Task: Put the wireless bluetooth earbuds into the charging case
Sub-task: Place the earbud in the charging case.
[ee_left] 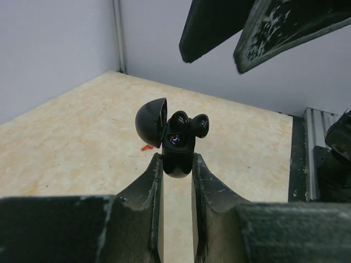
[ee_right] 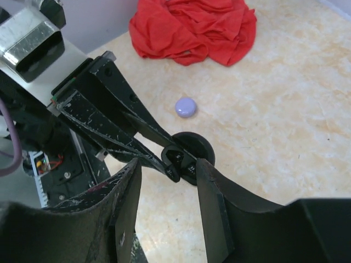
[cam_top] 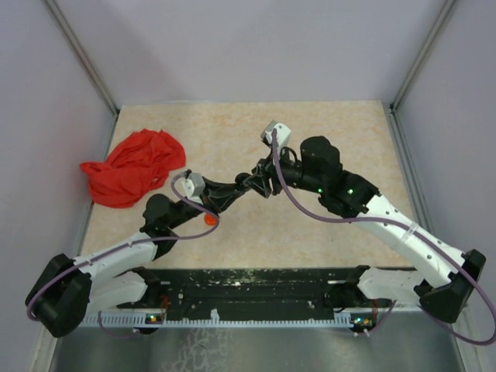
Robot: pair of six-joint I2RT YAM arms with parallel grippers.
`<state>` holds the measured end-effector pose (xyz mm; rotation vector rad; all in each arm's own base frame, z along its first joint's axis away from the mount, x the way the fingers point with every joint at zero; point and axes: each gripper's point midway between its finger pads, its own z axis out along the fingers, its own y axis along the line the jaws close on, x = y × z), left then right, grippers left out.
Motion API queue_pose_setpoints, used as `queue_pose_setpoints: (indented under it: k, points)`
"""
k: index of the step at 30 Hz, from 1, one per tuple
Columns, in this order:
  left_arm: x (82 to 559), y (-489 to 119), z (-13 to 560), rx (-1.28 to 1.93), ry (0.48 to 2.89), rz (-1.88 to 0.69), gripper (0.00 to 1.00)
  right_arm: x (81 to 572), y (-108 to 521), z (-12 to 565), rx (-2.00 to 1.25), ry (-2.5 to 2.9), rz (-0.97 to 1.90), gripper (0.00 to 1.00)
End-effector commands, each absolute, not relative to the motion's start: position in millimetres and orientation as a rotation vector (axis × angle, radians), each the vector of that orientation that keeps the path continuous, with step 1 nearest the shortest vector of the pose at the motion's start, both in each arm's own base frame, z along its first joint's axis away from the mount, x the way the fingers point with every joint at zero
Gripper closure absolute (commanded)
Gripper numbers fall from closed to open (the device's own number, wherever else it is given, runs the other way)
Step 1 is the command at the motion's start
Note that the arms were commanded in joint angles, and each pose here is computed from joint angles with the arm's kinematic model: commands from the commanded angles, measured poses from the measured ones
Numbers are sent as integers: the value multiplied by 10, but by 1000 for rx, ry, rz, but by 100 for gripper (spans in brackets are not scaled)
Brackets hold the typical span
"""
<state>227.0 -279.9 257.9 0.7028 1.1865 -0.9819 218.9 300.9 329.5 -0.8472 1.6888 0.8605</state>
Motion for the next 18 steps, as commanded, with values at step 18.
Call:
queue_pose_setpoints:
  k: [18]
  points:
    - [2159, -2888, 2728, 768, 1136, -1054, 100, 2098, 3112, 3126, -1004, 1756, 905, 69]
